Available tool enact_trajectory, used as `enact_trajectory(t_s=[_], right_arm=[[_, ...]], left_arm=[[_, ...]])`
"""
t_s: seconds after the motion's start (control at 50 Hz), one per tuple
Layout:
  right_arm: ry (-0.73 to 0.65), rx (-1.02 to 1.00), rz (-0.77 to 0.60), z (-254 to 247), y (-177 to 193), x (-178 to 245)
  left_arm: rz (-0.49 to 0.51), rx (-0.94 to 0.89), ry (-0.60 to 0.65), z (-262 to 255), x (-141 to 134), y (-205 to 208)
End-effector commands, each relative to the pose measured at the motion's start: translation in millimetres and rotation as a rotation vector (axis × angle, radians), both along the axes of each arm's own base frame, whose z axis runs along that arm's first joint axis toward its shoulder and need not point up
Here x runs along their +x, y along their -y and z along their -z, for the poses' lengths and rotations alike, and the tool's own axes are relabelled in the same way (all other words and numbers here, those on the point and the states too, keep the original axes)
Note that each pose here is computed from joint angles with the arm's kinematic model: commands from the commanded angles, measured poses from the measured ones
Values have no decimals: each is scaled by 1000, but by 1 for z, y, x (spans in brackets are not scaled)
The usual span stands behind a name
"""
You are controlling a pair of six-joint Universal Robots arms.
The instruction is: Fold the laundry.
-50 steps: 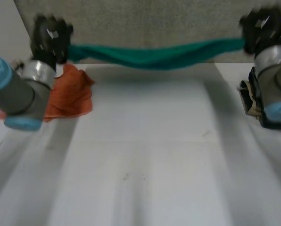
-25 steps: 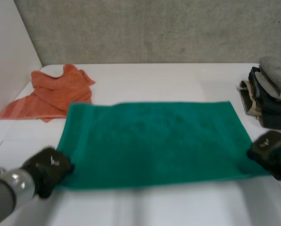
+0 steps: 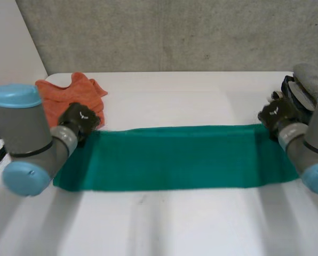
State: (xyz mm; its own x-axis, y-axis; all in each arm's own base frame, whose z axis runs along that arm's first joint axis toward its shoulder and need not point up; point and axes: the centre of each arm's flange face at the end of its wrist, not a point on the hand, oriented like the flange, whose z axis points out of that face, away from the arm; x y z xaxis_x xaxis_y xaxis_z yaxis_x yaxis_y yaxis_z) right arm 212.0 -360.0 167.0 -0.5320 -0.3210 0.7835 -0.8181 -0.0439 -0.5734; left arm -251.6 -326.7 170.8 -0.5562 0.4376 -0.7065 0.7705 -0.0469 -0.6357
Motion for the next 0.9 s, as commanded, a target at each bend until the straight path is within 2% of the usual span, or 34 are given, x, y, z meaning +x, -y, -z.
enact_trajectory(t_s=[0.02, 0.14, 0.24, 0.26, 0.4, 0.5, 0.6, 0.9], right_arm=[[25, -144, -8, 7, 45, 17], [46, -195, -6, 16, 63, 25], [109, -197, -17, 9, 55, 35], [158, -185, -1, -2, 50, 32], [343, 36, 30, -24, -3, 6], [401, 285, 38, -4, -26, -31], [432, 378, 61, 9, -34, -55], [376, 327, 59, 41, -17, -69]], left_arm=[[-36, -123, -24, 4, -13, 39], [4, -163, -46, 13, -32, 40], [32, -170, -64, 14, -44, 29], [39, -160, -77, 14, -46, 23], [26, -116, -199, -15, -34, -12], [16, -54, -272, -18, -23, -38], [21, -3, -320, -12, -17, -55], [50, -6, -336, -3, -18, -59]])
